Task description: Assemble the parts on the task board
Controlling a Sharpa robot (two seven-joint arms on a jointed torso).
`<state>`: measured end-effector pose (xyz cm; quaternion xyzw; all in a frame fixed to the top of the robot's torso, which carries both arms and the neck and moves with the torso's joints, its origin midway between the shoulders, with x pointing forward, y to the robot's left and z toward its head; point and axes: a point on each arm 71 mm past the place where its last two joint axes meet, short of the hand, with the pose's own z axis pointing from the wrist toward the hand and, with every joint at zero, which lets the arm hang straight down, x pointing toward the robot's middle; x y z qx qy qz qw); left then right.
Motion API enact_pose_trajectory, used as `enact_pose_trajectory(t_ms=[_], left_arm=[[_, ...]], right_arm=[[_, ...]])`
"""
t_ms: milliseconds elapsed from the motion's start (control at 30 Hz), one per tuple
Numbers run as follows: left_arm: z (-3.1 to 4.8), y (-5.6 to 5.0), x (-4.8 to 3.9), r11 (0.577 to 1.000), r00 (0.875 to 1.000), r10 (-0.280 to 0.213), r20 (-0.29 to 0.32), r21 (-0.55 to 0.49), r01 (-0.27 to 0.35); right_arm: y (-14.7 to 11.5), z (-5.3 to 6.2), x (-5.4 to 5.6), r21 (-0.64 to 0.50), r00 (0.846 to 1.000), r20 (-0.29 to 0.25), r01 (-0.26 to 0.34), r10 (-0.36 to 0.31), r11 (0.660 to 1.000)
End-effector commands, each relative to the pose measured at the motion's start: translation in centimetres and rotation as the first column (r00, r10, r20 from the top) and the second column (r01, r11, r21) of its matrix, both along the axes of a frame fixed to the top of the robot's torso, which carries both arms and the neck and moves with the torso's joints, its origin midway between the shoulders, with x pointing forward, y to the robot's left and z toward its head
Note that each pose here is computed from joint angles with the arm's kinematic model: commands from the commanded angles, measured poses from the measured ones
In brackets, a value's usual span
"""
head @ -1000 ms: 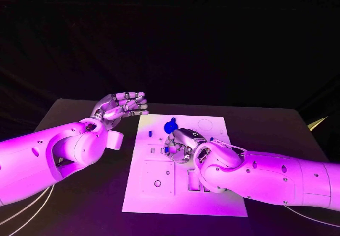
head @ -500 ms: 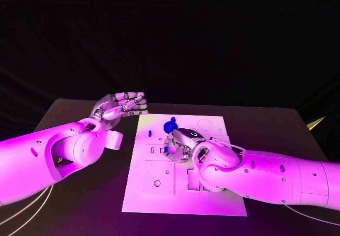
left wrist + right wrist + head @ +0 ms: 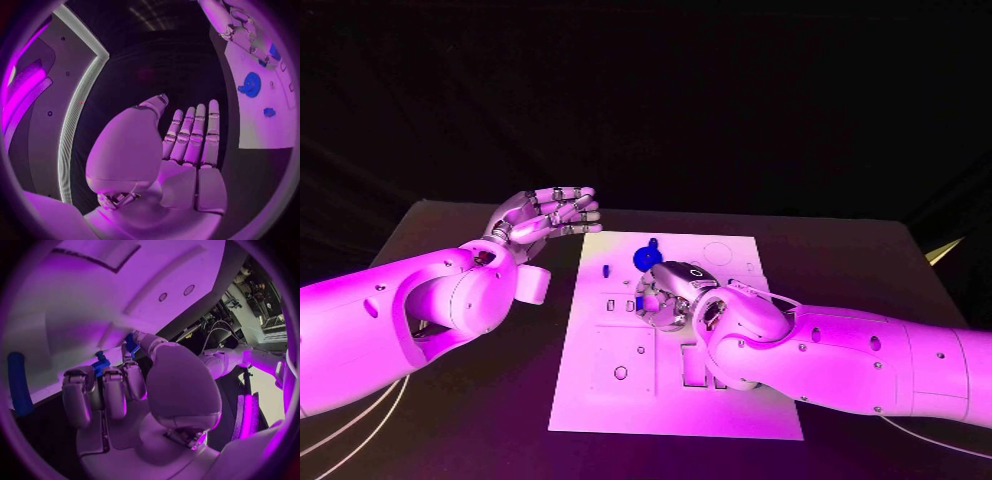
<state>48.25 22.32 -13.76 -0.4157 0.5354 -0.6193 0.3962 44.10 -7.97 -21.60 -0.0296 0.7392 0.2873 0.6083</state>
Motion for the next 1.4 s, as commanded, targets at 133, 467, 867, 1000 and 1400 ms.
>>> enact_pose_trajectory(t_ms=[133, 467, 867, 1000, 1400], left_arm=[[0.11, -0.2, -0.07, 1.0, 1.0, -0.019, 0.007, -0.005, 0.019], [0.1, -0.2, -0.06, 1.0, 1.0, -0.017, 0.005, -0.004, 0.017], [-0.13, -0.1, 0.13, 0.997, 0.999, -0.04, 0.008, 0.058, 0.04], [-0.33, -0.1, 0.3, 0.991, 0.998, -0.058, 0.012, 0.123, 0.056], [-2.49, -0.6, 0.72, 0.874, 0.97, -0.187, -0.153, 0.425, 0.236]], right_arm=[[0.2, -0.1, -0.2, -0.024, 1.0, -0.004, -0.023, 0.023, 0.999], [0.2, -0.1, -0.2, -0.019, 1.0, -0.001, -0.026, 0.026, 0.999], [-0.1, 1.0, -0.6, 0.097, 0.996, 0.085, -0.028, 0.02, 0.995], [-0.5, 1.6, -0.9, 0.15, 0.994, 0.104, -0.048, 0.032, 0.987], [-5.2, 5.2, -0.7, 0.34, 0.996, 0.069, -0.069, 0.048, 0.938]])
